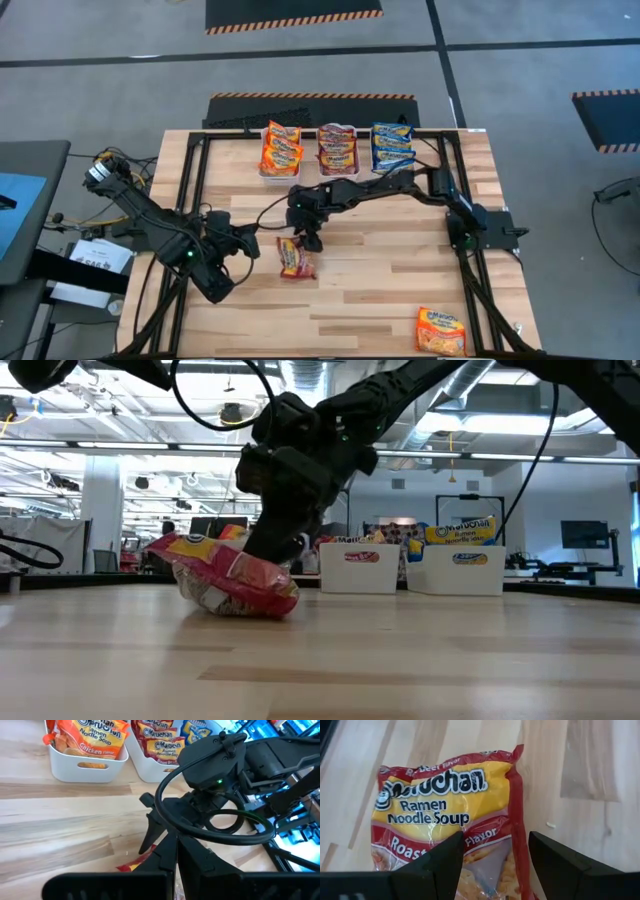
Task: Sort Maruchan noodles
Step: Put the red noodle pack into the middle white bin
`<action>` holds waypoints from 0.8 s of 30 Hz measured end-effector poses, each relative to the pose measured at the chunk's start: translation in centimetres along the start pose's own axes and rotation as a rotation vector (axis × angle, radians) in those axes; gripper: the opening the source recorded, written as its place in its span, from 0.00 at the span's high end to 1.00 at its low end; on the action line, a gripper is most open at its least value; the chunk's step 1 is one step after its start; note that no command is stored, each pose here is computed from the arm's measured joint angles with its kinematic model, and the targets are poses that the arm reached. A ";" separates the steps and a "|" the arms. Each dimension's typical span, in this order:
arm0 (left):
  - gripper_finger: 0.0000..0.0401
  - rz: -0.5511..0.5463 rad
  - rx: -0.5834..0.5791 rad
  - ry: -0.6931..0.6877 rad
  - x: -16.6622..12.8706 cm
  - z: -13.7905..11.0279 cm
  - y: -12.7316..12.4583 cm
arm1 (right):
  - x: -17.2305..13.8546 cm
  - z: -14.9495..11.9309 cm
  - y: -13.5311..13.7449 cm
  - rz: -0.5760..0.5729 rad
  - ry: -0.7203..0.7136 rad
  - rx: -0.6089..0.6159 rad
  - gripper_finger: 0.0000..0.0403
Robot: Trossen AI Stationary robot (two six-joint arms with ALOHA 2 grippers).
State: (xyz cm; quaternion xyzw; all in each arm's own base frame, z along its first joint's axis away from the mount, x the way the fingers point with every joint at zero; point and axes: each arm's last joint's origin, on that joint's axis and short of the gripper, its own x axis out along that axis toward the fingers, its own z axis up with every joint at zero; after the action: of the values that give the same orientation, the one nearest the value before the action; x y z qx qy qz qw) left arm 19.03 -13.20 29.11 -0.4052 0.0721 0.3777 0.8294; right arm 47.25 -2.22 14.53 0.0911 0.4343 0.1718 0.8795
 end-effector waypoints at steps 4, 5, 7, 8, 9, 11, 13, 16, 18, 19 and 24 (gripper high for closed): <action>1.00 0.000 0.002 0.000 0.0 0.0 0.0 | 0.7 -0.7 0.2 -0.046 0.058 0.016 0.40; 1.00 0.000 0.003 0.000 0.0 0.0 0.0 | 1.0 -0.8 0.2 -0.039 0.063 0.031 0.41; 1.00 0.000 0.003 0.000 0.0 0.0 0.0 | 1.0 -1.0 0.4 -0.041 0.082 0.087 0.44; 1.00 0.001 0.003 0.002 0.0 0.0 0.0 | 1.1 -1.0 0.4 -0.042 0.084 0.113 0.46; 1.00 0.004 0.004 0.008 0.0 0.0 0.0 | 1.1 -1.1 0.4 -0.040 0.087 0.128 0.49; 1.00 0.012 0.008 0.024 0.0 -0.1 0.1 | 1.2 -1.1 0.4 -0.039 0.090 0.134 0.56; 1.00 0.024 0.020 0.036 0.0 -0.1 0.2 | 1.2 -1.2 0.3 -0.047 0.091 0.143 0.64; 1.00 0.028 0.025 0.039 0.0 0.0 0.3 | 1.2 -1.3 0.3 -0.053 0.094 0.199 0.77; 1.00 0.028 0.025 0.039 0.0 0.0 0.3 | 1.2 -1.3 0.3 -0.056 0.093 0.216 0.87; 1.00 0.029 0.025 0.040 0.0 0.0 0.3 | 1.2 -1.3 0.2 -0.063 0.095 0.218 0.92; 1.00 0.029 0.040 0.039 0.0 0.0 0.3 | 1.0 -1.2 0.1 -0.075 0.091 0.235 0.98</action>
State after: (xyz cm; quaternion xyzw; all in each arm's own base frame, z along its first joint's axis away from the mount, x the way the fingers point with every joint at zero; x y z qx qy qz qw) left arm 18.85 -13.13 28.92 -0.3947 0.1017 0.3801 0.8303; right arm 46.81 -1.76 13.08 0.1694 0.4939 0.0907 0.8480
